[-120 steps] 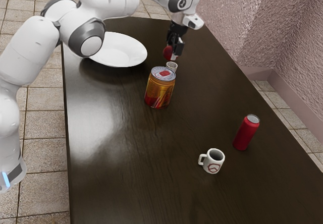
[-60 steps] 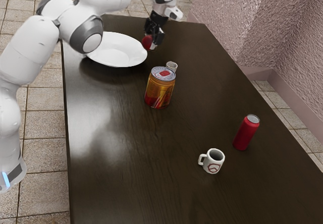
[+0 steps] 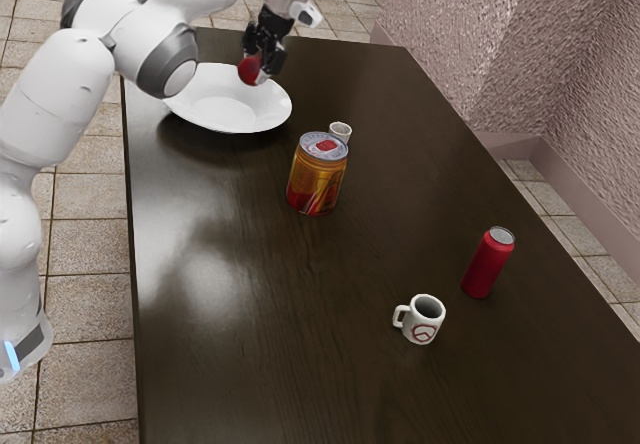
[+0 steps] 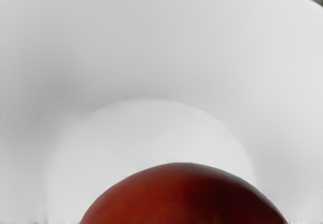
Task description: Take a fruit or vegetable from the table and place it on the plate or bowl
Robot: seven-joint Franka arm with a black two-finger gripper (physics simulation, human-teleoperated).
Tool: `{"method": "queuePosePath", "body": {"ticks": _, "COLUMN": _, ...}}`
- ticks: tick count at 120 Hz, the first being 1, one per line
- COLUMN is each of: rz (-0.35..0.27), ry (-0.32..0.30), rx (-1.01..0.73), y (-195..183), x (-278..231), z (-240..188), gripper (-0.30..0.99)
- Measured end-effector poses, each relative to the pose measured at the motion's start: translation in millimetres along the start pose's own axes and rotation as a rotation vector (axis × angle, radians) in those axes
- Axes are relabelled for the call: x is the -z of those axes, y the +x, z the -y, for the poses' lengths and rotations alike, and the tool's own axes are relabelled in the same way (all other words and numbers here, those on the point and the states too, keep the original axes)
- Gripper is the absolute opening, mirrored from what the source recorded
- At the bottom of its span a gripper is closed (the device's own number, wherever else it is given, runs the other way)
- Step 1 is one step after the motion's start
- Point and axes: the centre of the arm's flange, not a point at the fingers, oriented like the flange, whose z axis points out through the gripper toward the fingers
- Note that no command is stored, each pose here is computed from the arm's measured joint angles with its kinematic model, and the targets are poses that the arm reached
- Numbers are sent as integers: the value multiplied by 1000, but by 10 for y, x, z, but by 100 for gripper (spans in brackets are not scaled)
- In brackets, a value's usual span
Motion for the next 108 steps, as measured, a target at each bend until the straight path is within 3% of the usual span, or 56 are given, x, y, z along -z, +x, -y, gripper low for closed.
{"method": "queuePosePath", "body": {"ticks": 31, "rz": 81, "ry": -43, "rx": -5, "y": -111, "x": -162, "z": 60, "gripper": 27}}
{"method": "queuePosePath", "body": {"ticks": 41, "rz": 98, "ry": -56, "rx": -9, "y": -135, "x": -186, "z": 57, "gripper": 45}}
{"method": "queuePosePath", "body": {"ticks": 53, "rz": 117, "ry": -74, "rx": -10, "y": -167, "x": -208, "z": 62, "gripper": 56}}
{"method": "queuePosePath", "body": {"ticks": 84, "rz": 138, "ry": -94, "rx": -14, "y": -210, "x": -238, "z": 85, "gripper": 65}}
{"method": "queuePosePath", "body": {"ticks": 90, "rz": 136, "ry": -52, "rx": -17, "y": -194, "x": -126, "z": -67, "gripper": 65}}
{"method": "queuePosePath", "body": {"ticks": 98, "rz": 68, "ry": 99, "rx": -22, "y": -316, "x": 449, "z": -868, "gripper": 66}}
{"method": "queuePosePath", "body": {"ticks": 103, "rz": -45, "ry": 190, "rx": -86, "y": -551, "x": 995, "z": -1641, "gripper": 66}}
{"method": "queuePosePath", "body": {"ticks": 108, "rz": -180, "ry": 222, "rx": -169, "y": -926, "x": 1490, "z": -2215, "gripper": 66}}
